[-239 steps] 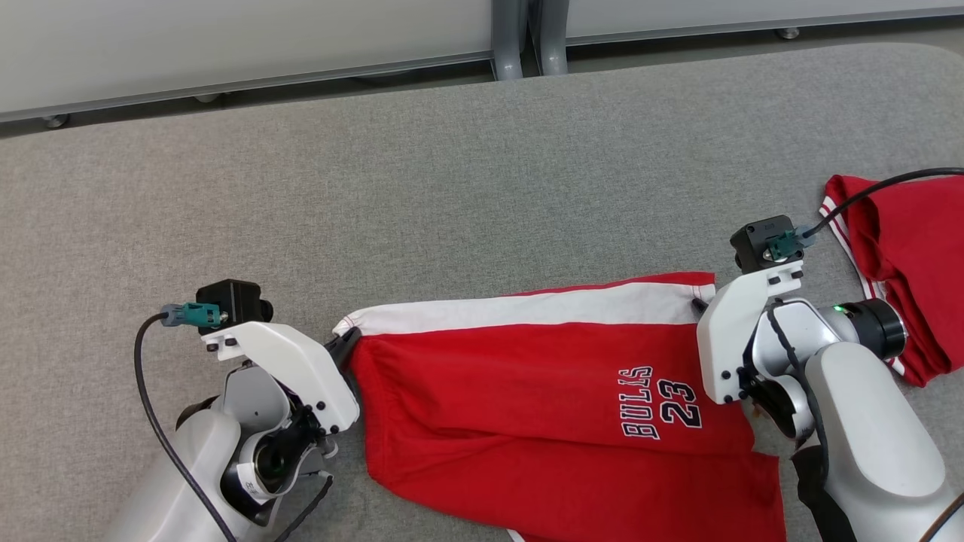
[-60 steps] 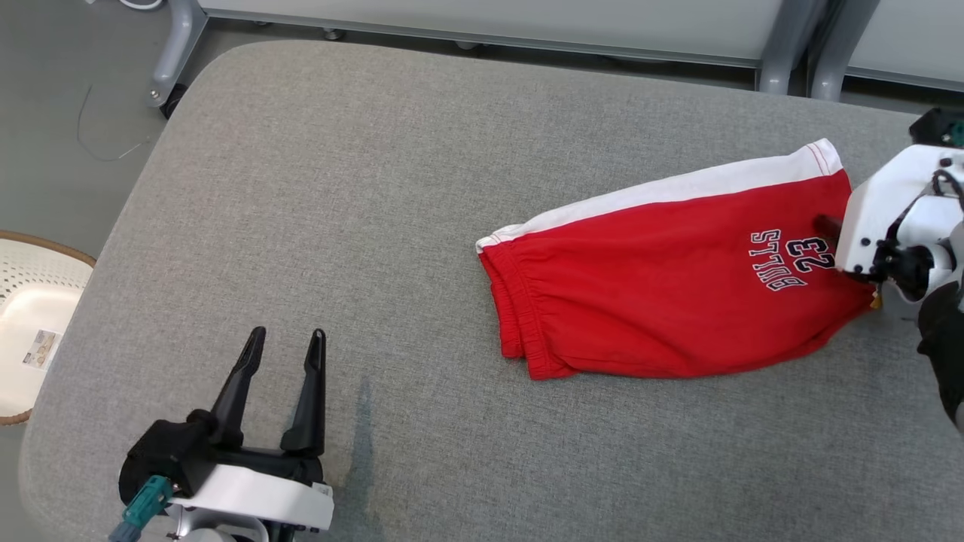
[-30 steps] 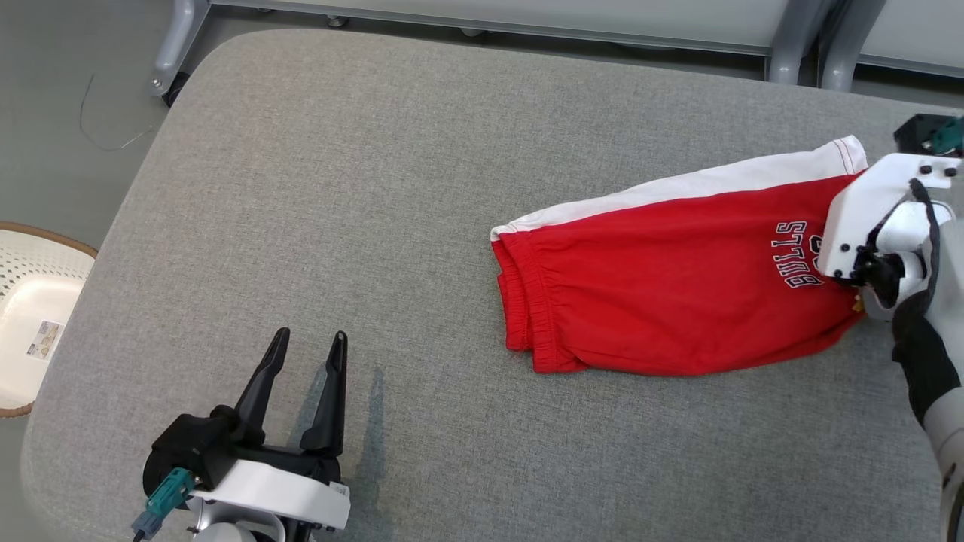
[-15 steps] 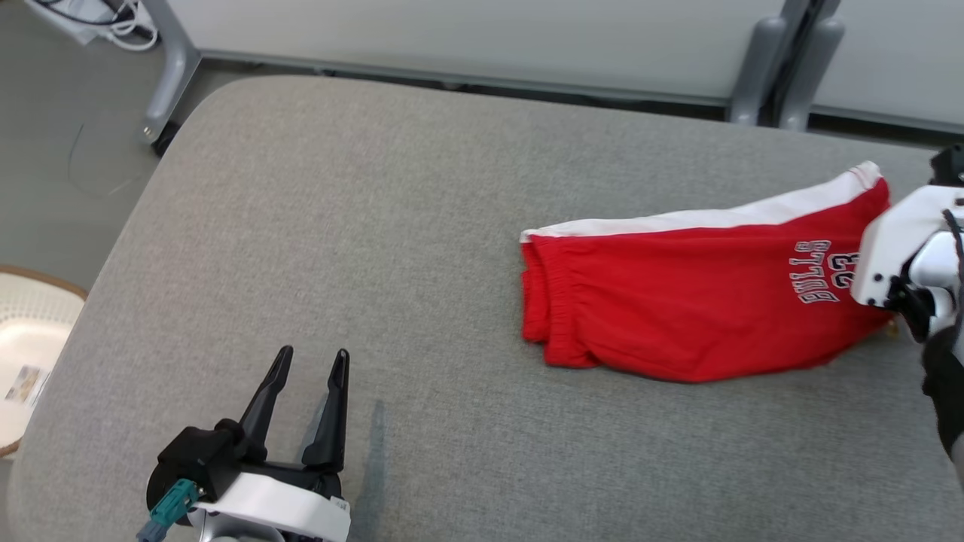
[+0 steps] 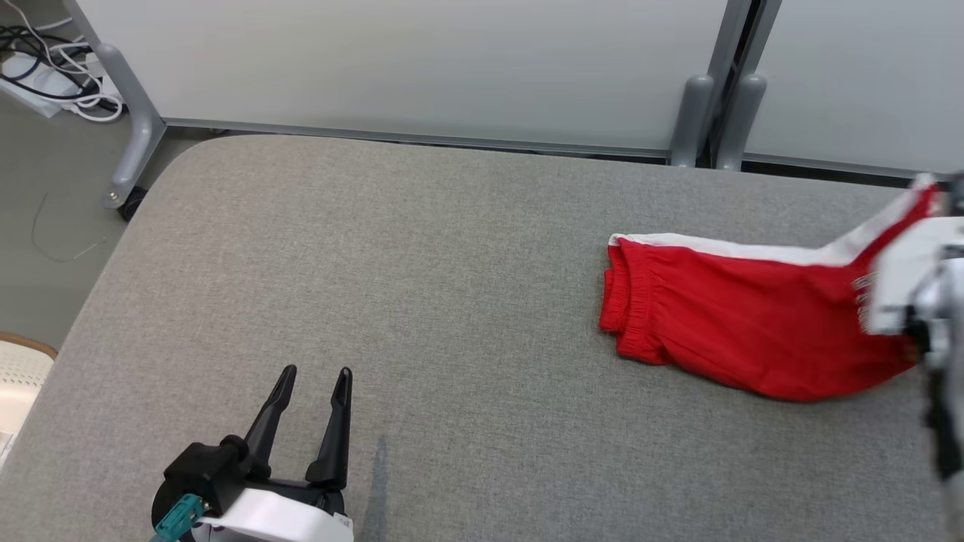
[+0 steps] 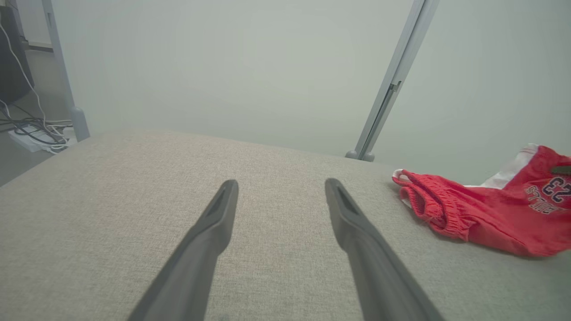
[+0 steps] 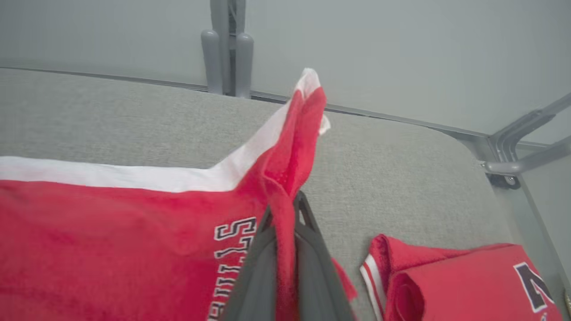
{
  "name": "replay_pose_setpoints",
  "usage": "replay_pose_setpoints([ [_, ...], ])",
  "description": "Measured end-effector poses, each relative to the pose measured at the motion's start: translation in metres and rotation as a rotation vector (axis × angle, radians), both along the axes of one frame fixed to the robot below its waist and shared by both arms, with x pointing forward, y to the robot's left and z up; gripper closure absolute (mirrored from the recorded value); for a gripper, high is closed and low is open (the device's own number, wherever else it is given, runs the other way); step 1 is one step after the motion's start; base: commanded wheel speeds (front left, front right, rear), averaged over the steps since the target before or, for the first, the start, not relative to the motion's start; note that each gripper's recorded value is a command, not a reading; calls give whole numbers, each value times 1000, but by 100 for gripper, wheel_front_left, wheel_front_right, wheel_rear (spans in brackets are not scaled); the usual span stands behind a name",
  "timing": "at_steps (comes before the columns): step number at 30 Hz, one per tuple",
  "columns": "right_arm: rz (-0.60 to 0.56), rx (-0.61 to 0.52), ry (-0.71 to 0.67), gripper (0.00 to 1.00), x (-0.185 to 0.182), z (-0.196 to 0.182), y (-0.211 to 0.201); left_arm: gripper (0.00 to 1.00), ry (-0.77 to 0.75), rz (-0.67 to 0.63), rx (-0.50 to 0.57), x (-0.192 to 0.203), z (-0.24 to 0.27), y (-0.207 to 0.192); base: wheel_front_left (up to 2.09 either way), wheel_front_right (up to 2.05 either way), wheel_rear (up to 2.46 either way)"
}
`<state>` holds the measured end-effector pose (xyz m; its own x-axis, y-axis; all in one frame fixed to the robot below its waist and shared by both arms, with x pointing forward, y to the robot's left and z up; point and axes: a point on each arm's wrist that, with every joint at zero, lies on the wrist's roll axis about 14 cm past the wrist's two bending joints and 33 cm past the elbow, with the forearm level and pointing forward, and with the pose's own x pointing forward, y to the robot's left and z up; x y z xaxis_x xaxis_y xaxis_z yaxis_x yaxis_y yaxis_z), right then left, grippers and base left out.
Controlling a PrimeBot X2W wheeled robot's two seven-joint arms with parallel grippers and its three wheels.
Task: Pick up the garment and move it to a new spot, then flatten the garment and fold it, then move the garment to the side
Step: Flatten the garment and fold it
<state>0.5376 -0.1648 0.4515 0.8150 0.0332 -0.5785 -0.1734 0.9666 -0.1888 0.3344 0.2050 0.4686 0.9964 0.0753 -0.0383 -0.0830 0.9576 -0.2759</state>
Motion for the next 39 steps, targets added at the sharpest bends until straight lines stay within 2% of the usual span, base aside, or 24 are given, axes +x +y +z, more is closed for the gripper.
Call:
replay_pose_setpoints([
  [3, 112, 21, 10, 100, -8, -1, 53, 0, 3, 3, -7, -3, -1, 0, 0, 0, 0],
  [6, 184, 25, 31, 100, -16, -2, 83, 0, 4, 6, -13, -6, -2, 0, 0, 0, 0],
  [18, 309, 136, 85, 100, -29, -1, 151, 0, 20, 35, -29, -16, -7, 5, 0, 0, 0],
  [26, 378, 190, 157, 100, -43, -13, 183, 0, 29, 63, -27, -22, -8, 13, 0, 0, 0],
  [27, 389, 223, 174, 76, -48, -16, 190, 0, 31, 65, -27, -23, -9, 13, 0, 0, 0],
  [28, 389, 223, 174, 0, -48, -16, 190, 0, 31, 65, -27, -23, -9, 13, 0, 0, 0],
  [30, 377, 341, 175, 0, -51, -9, 201, 0, 31, 63, -28, -23, -9, 12, 0, 0, 0],
  [31, 378, 439, 169, 0, -52, 4, 211, 0, 27, 60, -29, -23, -8, 11, 0, 0, 0],
  [33, 378, 525, 120, 0, -49, 24, 218, 0, 23, 57, -27, -23, -7, 11, 0, 0, 0],
  [36, 344, 544, 15, 0, -35, 47, 204, 0, 17, 51, -24, -24, -6, 10, 0, 0, 0],
  [39, 257, 452, -69, 0, -15, 51, 152, 0, 8, 44, -20, -24, -3, 9, 0, 0, 0],
])
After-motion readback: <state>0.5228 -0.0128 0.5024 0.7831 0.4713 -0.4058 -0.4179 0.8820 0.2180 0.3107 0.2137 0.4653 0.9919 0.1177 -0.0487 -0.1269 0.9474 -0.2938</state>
